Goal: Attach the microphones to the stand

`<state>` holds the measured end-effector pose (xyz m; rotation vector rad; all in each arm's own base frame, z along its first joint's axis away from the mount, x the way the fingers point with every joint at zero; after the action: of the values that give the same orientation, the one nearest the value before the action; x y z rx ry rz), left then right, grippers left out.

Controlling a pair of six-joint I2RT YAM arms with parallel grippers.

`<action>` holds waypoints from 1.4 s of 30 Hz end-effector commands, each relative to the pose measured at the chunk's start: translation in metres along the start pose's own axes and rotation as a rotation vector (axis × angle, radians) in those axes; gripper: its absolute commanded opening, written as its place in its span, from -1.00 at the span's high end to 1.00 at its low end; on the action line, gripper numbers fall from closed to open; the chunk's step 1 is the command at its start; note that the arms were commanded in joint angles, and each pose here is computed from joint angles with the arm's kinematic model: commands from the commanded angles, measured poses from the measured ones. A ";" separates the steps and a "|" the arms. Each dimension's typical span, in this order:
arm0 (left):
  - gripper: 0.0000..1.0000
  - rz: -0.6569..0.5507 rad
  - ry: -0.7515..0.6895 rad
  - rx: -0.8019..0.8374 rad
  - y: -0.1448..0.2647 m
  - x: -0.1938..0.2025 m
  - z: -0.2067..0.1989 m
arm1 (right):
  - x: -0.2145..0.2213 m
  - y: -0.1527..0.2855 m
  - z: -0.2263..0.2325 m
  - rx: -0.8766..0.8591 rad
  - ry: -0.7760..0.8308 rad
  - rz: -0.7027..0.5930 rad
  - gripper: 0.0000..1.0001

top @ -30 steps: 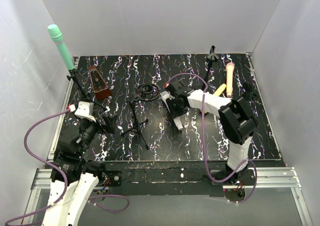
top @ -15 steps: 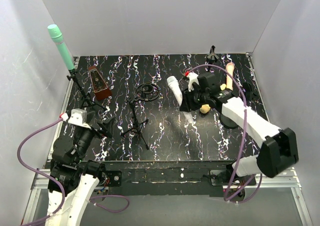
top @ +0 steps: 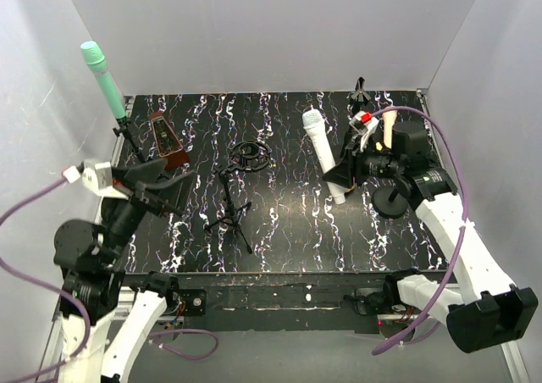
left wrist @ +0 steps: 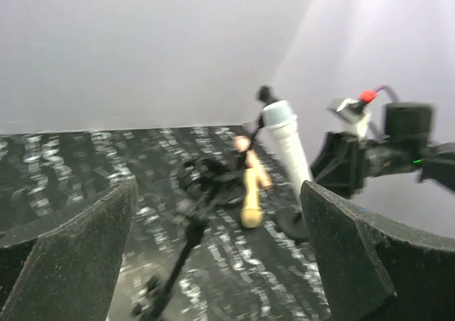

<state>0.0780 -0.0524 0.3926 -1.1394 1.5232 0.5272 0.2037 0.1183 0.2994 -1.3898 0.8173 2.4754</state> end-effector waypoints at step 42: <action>-0.71 0.320 0.122 0.632 -0.216 0.125 -0.207 | 0.015 0.081 -0.007 -0.377 0.153 -0.243 0.97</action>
<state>0.1694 -0.3547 0.3756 -0.3518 1.8681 0.2211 0.1719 0.0457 0.3074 -1.5981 0.2630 2.4454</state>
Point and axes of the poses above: each gripper's point midway between its finger pads, its own y axis back along the fingers, its own z axis along the line the jaws close on, x = y × z, the point moved 10 cm from there along y, back along the fingers, and after that the axes turned 2 degrees about -y, right-handed, at the moved point
